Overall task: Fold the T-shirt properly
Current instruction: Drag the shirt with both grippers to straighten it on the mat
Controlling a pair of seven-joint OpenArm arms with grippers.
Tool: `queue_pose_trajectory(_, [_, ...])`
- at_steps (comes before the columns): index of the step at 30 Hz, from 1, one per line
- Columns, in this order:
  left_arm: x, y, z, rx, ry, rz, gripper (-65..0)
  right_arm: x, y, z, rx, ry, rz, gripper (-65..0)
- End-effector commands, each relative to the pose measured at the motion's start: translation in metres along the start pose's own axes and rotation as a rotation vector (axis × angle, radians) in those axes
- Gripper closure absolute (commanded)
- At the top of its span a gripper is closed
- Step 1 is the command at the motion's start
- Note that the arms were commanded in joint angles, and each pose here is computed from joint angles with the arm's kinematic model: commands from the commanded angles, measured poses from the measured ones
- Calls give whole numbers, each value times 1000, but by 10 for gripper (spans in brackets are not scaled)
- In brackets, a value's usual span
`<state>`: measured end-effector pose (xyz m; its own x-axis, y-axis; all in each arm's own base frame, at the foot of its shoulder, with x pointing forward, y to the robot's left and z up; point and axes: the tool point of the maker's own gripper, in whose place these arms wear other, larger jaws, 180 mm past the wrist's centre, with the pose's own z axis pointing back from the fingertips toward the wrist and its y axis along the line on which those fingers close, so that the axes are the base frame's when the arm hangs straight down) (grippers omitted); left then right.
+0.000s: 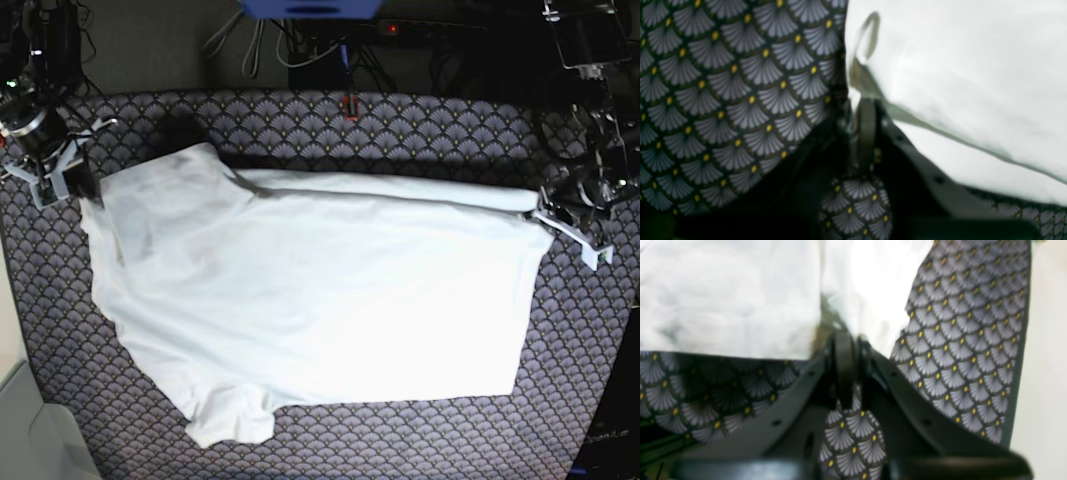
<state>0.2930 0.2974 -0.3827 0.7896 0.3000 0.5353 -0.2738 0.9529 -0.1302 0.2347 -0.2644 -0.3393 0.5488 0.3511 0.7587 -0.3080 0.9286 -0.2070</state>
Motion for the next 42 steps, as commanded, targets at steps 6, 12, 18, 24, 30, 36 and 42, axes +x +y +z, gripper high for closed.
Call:
queue_pose_trajectory(6, [21,3,10,16,-62,-22,-5,24,-3,5,-14,-71,28,0])
queue_pose_trajectory(12, [48,-3,-9,-14,1,57,-5,79,-16,-23,-32,-125,68,0])
queue_pose_trajectory(18, [53,-4,-23,-33,126,125,-5,65,-27,-62,29,84,155,0])
queue_pose_trajectory(24, [55,15,-15,31,167,40,-5,28,-24,-52,108,186,241,0])
queue_pose_trajectory(30, [59,35,-4,91,193,-16,-5,7,-29,-39,128,213,287,0])
queue_pose_trajectory(36, [56,47,6,115,234,-21,-5,-15,-27,-18,160,285,361,0])
queue_pose_trajectory(42, [35,46,22,38,261,-47,-5,-7,-9,11,201,234,438,0])
